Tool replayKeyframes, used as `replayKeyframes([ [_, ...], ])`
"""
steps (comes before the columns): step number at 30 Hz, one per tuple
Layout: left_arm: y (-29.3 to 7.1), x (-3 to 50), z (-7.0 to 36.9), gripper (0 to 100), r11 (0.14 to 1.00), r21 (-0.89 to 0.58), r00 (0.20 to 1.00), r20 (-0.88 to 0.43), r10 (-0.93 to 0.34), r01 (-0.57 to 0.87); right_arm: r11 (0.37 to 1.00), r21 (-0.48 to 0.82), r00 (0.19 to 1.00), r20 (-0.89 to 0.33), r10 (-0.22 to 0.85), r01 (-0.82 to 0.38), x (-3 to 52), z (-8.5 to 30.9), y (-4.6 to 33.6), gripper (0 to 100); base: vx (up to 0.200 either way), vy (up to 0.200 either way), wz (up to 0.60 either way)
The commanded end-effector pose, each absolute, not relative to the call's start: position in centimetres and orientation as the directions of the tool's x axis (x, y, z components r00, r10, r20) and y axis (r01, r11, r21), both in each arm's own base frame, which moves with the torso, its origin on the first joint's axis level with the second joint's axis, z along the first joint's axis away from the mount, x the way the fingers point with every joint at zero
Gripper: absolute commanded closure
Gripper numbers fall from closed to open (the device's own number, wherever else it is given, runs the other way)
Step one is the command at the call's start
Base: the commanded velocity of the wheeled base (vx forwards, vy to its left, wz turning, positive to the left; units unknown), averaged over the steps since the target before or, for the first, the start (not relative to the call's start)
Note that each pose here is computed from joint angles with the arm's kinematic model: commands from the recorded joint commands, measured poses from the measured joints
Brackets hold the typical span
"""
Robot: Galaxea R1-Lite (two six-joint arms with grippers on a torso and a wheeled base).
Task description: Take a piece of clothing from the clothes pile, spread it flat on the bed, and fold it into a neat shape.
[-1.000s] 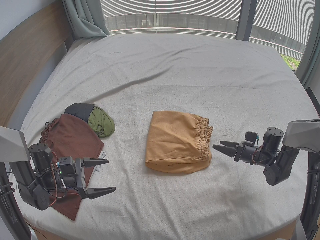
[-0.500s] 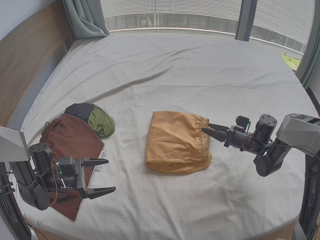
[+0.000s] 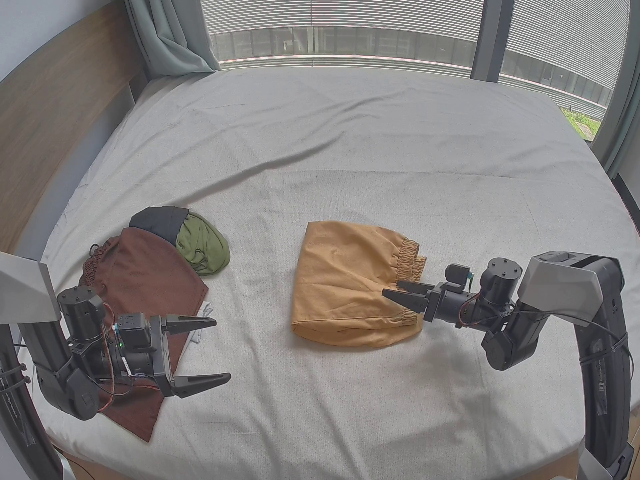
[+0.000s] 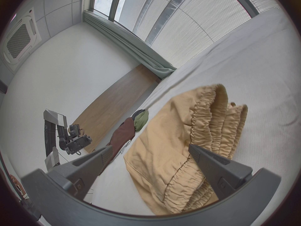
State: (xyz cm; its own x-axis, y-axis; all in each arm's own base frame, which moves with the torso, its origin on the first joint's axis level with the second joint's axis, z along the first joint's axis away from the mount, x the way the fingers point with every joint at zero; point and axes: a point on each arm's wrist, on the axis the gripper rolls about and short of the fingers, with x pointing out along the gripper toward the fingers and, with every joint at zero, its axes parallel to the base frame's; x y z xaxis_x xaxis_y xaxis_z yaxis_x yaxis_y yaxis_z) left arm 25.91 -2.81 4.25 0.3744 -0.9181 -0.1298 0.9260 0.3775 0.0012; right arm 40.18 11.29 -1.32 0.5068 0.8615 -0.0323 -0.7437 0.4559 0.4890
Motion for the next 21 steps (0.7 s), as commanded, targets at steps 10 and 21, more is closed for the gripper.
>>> replayKeyframes([
  [10, -2.8, 25.8, 4.2, 0, 0.377, -0.001, 0.373, -0.131, -0.918, 0.926, 0.465, 0.507, 0.504, -0.069, 0.861, -0.725, 40.2, -3.9, 11.3, 0, 0.0, 0.0, 0.0],
  [21, -3.7, 25.2, 5.5, 0, 0.345, 0.027, 0.346, -0.114, -0.931, 0.938, 0.472, 0.375, 0.523, 0.043, 0.851, -0.798, 35.3, 7.8, 10.1, 0, 0.0, 0.0, 0.0],
])
